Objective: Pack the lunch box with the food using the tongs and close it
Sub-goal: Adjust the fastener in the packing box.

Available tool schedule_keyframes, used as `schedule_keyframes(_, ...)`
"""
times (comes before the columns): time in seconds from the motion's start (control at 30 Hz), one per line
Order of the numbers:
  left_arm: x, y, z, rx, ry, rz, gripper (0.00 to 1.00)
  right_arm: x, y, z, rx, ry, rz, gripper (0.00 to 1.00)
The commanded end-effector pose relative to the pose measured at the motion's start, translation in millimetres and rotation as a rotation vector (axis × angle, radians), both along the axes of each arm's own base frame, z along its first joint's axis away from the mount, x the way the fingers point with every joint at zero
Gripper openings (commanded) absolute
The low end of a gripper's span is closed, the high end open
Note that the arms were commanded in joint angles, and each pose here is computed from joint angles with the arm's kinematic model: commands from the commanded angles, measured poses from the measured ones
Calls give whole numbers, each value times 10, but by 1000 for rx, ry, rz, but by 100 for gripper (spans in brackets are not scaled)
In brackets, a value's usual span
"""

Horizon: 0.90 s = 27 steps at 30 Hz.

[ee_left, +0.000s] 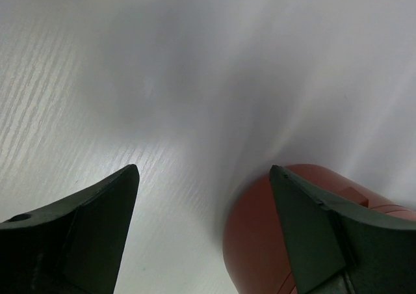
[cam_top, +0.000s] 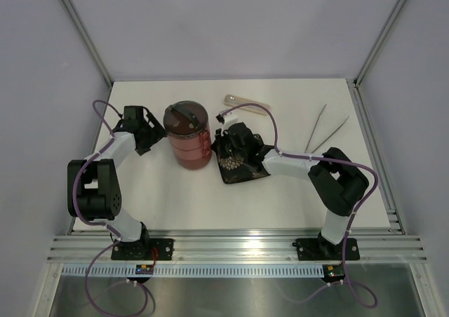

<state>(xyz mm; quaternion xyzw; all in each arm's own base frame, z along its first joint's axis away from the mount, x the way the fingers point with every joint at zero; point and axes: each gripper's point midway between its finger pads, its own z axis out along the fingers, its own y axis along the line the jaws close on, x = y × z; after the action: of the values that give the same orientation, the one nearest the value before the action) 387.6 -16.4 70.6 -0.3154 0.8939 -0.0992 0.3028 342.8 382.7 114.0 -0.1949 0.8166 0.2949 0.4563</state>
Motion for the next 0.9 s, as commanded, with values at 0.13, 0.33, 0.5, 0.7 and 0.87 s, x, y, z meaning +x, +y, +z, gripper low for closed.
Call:
schedule_keyframes(0.13,103,-42,37,-14,-44,-16,86,-157,240,283,65,-66,86,0)
schedule_keyframes(0.33,85,-47,-3,-20,-39,-11,86,-278,262,381,82,-76,94,0)
schedule_keyframes(0.5,69,-62,-77,-32,-33,-6,86,-321,239,384,96,-67,81,0)
schedule_keyframes(0.7,39,-53,-117,-29,-27,0,86,-396,299,444,117,-78,98,0)
schedule_keyframes(0.87,33,-70,-133,-43,-33,5,86,-483,428,436,140,-65,119,0)
